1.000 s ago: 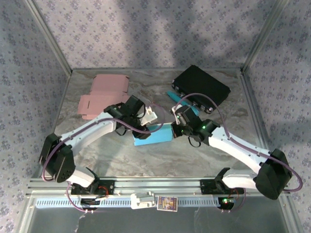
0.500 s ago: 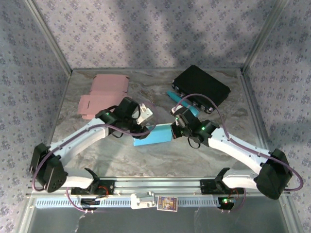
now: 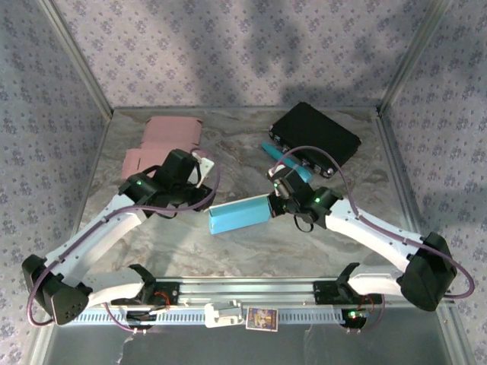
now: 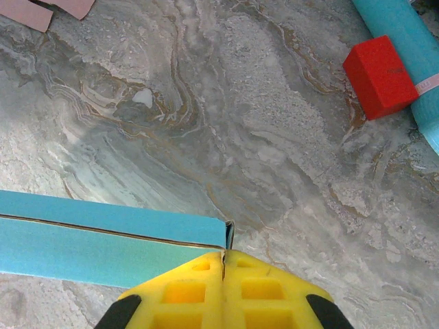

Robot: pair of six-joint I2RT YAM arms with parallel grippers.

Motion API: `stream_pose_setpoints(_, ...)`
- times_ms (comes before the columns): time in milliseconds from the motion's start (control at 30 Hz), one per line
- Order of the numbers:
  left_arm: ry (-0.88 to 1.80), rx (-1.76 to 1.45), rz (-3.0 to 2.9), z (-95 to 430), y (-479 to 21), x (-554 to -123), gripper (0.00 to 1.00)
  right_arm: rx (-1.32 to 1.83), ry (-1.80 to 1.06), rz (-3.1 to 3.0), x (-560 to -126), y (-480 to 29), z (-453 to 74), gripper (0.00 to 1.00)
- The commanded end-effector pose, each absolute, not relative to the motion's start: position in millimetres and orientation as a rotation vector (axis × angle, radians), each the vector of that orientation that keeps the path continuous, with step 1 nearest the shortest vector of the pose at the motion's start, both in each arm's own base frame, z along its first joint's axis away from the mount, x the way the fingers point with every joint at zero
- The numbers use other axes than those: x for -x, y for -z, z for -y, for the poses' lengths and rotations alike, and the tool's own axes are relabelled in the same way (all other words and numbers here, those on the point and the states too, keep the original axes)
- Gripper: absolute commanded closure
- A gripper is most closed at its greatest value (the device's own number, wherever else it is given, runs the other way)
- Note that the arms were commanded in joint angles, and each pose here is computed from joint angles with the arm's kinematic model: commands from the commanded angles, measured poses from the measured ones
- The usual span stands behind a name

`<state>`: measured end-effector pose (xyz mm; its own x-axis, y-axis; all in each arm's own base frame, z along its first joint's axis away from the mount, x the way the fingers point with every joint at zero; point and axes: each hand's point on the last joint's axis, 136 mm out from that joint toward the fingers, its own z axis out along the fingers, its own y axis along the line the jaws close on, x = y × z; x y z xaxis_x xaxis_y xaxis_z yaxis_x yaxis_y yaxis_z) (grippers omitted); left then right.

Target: Fold the paper box

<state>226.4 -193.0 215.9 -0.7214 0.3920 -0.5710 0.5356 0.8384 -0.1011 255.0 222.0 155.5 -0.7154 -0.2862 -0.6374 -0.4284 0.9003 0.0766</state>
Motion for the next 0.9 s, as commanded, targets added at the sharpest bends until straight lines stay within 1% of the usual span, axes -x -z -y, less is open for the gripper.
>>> stream_pose_setpoints(0,0.252,-0.62,-2.635,165.9,-206.3,-192.3,0.6,0.513,-0.237,-2.447,-252.7,-153.9,-218.5,1.0)
stream_pose_setpoints(233,0.193,-0.72,-2.61,174.4,-202.0,-201.4,0.58,0.514,-0.24,-2.449,-254.4,-155.9,-220.9,1.0)
stream_pose_setpoints(500,0.281,-0.839,-2.618,194.6,-189.3,-199.5,0.59,0.517,-0.232,-2.456,-254.6,-155.5,-221.0,1.0)
stream_pose_setpoints(667,0.265,-0.844,-2.638,194.2,-184.3,-203.1,0.6,0.517,-0.24,-2.459,-253.8,-155.2,-221.7,1.0)
stream_pose_setpoints(867,0.282,-0.852,-2.656,198.8,-178.3,-203.3,0.67,0.515,-0.238,-2.462,-255.0,-154.4,-221.5,1.0)
